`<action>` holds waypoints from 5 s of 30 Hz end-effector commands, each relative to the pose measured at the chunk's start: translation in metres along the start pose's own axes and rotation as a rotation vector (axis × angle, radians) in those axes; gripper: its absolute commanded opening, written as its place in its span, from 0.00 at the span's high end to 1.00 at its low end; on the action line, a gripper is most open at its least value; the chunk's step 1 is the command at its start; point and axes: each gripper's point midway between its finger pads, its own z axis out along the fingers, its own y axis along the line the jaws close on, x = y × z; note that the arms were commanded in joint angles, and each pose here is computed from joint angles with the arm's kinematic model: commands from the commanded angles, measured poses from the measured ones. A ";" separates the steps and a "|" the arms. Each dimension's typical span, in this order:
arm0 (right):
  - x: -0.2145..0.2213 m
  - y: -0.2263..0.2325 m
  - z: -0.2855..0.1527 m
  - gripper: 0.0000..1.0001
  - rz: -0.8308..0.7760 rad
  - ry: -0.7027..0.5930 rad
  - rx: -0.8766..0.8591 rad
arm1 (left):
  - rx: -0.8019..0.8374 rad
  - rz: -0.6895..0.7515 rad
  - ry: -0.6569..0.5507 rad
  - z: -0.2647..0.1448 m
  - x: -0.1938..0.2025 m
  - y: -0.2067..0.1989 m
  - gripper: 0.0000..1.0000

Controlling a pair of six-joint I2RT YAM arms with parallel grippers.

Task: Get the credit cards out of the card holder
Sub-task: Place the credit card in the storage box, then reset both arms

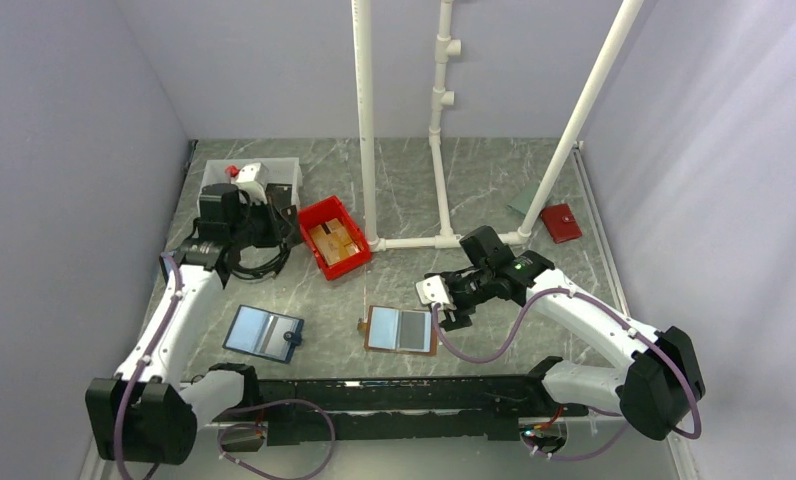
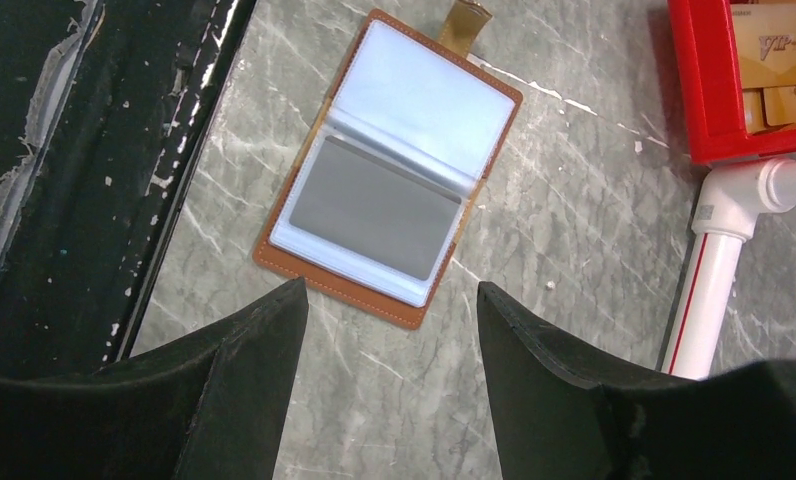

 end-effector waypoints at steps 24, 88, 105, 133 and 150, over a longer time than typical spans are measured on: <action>0.009 -0.017 -0.002 0.34 -0.022 0.064 0.040 | 0.143 -0.243 -0.020 0.043 -0.084 0.070 1.00; 0.020 -0.025 -0.012 0.34 0.007 0.100 0.084 | -0.259 0.024 -0.014 0.085 -0.170 0.140 0.60; 0.016 -0.051 -0.107 0.31 0.187 0.002 0.450 | 0.052 -0.051 -0.178 -0.049 -0.044 0.025 0.01; 0.014 -0.080 -0.295 0.00 0.877 -0.457 1.055 | -0.012 0.072 -0.251 -0.075 -0.013 0.008 0.01; -0.019 -0.101 -0.346 0.00 0.983 -0.572 1.198 | -0.013 0.059 -0.227 -0.070 -0.009 0.010 0.01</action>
